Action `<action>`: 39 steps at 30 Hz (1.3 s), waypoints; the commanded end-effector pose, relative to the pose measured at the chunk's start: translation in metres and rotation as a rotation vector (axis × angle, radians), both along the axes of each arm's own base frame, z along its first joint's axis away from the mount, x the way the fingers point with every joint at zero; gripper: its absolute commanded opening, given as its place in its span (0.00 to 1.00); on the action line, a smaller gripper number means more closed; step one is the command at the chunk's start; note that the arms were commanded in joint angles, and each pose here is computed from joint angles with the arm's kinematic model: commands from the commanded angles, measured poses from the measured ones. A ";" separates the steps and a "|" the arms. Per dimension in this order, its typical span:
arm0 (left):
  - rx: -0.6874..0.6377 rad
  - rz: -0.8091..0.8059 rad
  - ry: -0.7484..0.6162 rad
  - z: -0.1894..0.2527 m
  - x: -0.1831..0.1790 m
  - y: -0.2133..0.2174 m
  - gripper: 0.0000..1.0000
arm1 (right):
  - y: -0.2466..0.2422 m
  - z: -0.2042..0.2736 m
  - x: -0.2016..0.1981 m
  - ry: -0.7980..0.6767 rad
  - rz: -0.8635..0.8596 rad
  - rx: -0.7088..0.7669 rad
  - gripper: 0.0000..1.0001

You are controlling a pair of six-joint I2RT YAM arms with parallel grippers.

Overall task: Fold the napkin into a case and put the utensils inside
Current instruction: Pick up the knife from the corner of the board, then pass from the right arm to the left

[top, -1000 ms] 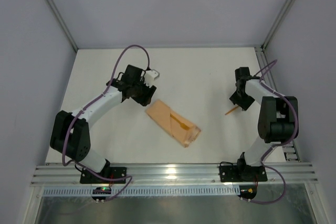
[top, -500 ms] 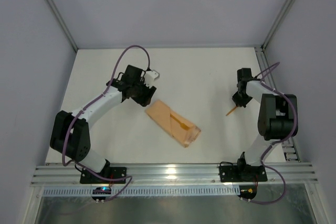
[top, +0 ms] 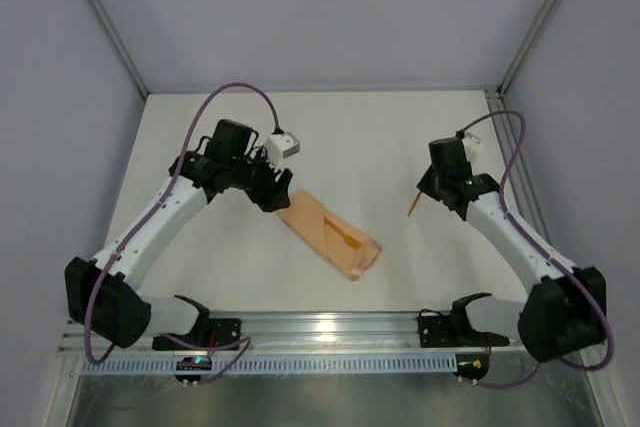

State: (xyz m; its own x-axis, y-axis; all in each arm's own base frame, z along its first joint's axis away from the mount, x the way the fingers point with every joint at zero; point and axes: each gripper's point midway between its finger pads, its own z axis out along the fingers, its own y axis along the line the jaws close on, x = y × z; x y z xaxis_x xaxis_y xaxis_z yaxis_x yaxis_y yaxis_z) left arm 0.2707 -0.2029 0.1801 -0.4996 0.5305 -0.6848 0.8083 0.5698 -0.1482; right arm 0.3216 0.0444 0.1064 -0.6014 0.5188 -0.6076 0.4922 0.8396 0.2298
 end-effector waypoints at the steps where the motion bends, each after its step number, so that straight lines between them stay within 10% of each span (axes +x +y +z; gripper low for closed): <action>1: -0.131 -0.168 0.014 0.049 -0.051 -0.008 0.61 | 0.037 0.089 0.001 -0.271 0.038 0.090 0.03; 10: -0.156 -0.216 0.054 0.083 -0.105 -0.005 0.95 | 0.191 0.201 -0.048 -0.586 0.189 0.573 0.03; 21: -0.197 -0.224 -0.002 0.113 -0.099 -0.040 0.99 | 0.282 0.252 -0.074 -0.660 0.337 0.738 0.03; 39: -0.158 -0.207 -0.067 0.112 -0.074 -0.046 0.54 | 0.294 0.242 -0.082 -0.628 0.350 0.771 0.03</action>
